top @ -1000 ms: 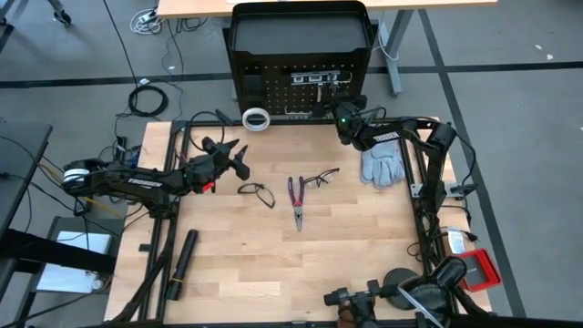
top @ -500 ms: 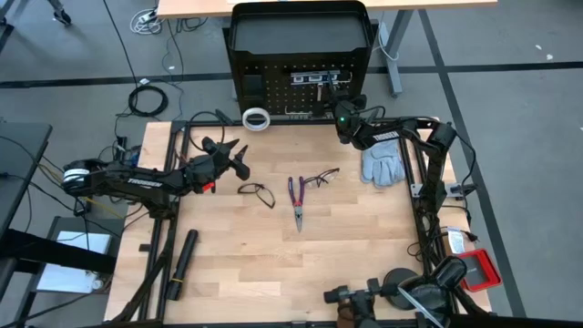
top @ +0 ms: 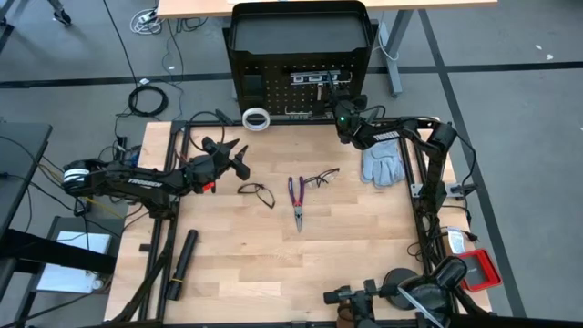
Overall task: Hang tools onto peg board
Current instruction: Unhang the silver wrench from the black pegboard
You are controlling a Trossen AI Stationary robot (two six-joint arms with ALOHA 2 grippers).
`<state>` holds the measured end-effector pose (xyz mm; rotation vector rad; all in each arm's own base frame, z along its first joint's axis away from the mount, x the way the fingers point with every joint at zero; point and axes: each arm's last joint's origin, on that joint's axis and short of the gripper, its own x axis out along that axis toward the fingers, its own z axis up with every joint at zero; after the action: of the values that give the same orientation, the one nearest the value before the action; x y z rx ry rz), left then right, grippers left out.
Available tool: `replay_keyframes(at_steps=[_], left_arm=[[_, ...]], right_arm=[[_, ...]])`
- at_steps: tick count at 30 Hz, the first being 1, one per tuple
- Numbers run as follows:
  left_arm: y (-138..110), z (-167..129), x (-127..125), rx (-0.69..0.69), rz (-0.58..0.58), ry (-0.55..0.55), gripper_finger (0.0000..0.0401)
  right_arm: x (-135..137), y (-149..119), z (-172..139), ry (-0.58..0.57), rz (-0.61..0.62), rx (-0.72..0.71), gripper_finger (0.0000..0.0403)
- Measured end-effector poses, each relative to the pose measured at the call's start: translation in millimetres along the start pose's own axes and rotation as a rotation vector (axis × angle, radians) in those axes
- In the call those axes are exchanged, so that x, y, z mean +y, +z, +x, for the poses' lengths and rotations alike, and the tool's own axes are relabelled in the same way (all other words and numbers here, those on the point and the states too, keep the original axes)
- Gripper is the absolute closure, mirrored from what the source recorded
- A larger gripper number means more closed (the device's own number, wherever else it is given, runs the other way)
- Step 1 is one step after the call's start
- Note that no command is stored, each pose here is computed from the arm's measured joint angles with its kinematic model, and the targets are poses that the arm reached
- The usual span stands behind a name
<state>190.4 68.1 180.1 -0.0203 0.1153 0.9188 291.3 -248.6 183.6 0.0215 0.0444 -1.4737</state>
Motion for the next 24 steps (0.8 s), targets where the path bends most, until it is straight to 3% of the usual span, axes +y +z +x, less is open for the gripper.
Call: replay_keyframes(at_steps=[11,24], left_arm=[[0,0,0,-0.003,-0.001,0.0,0.0224],[3,0,0,-0.029,0.033,0.0,0.0224]], right_arm=[[1,0,-1,0.009,-0.027,0.01,0.0366],[-8,12,-5,0.102,-0.169,0.116,0.0359]])
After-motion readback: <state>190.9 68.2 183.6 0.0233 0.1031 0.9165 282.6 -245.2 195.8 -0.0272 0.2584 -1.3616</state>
